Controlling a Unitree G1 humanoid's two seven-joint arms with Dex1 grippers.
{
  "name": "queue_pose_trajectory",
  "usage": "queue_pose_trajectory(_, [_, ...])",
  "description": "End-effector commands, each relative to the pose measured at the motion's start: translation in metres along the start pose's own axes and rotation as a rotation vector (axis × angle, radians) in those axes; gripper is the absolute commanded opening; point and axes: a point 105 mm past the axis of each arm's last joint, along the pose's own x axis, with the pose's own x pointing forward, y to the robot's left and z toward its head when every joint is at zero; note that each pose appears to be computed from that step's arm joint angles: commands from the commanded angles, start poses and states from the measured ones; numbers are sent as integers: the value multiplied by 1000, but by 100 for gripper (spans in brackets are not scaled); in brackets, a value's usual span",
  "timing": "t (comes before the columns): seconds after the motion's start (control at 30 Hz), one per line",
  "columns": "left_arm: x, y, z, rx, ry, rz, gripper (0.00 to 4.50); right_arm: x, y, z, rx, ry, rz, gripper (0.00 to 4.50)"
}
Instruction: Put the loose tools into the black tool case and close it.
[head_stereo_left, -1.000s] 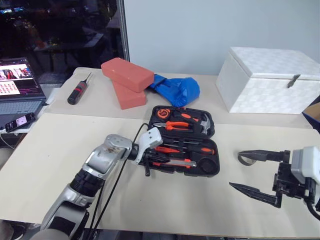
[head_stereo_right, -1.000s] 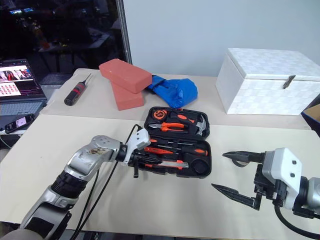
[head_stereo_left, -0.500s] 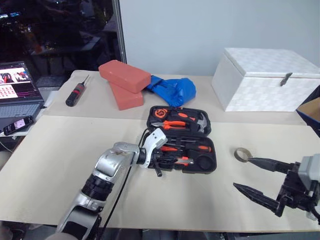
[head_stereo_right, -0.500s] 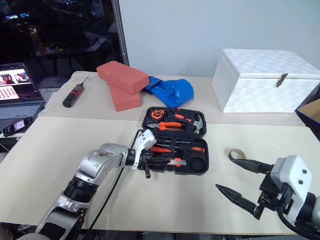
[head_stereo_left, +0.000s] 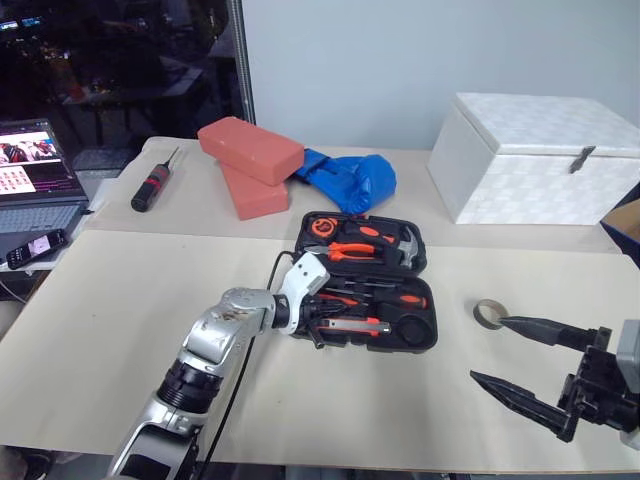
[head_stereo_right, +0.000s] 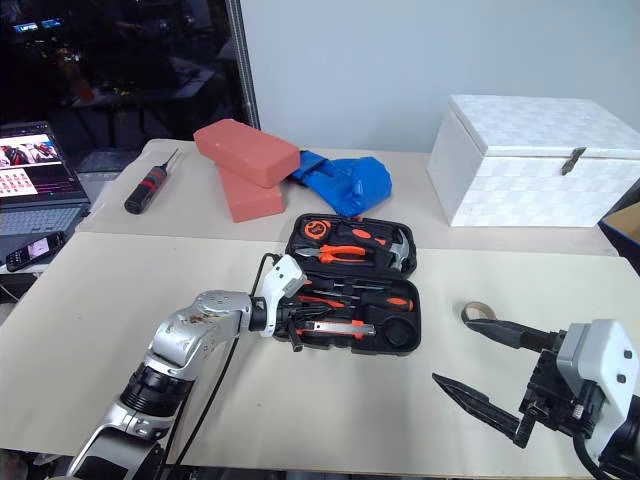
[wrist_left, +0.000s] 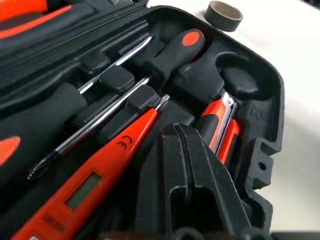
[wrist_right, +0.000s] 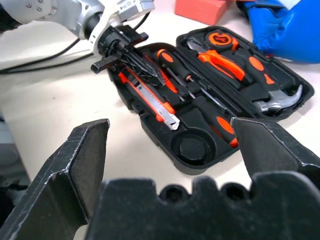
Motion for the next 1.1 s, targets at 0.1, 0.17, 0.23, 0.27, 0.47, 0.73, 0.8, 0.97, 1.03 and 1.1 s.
queue_pose_trajectory(0.1, [13,-2,-37,67,143,17,2,-3,-9,7,-61,-1,5,450])
queue_pose_trajectory(0.17, [18,-1,-43,112,154,23,2,-2,-10,8,-64,-1,7,450])
queue_pose_trajectory(0.23, [22,-2,-44,151,142,18,2,-2,-10,8,-67,1,8,450])
queue_pose_trajectory(0.27, [24,-3,-43,164,129,13,2,-2,-10,8,-69,3,9,450])
queue_pose_trajectory(0.47, [21,-3,-23,203,-26,-33,2,2,-21,0,-62,49,-43,450])
queue_pose_trajectory(0.73, [-31,-16,46,127,-305,-272,52,15,-61,-39,-81,286,-169,450])
queue_pose_trajectory(0.8, [-44,-23,53,142,-294,-316,112,18,-79,-52,-43,344,-189,425])
queue_pose_trajectory(0.97, [-64,-36,63,197,-257,-353,276,30,-120,-79,-44,512,-246,287])
queue_pose_trajectory(1.03, [-67,-41,65,211,-255,-352,276,34,-130,-87,-17,553,-255,287])
queue_pose_trajectory(1.1, [-68,-44,67,213,-258,-344,276,36,-135,-92,7,575,-258,287])
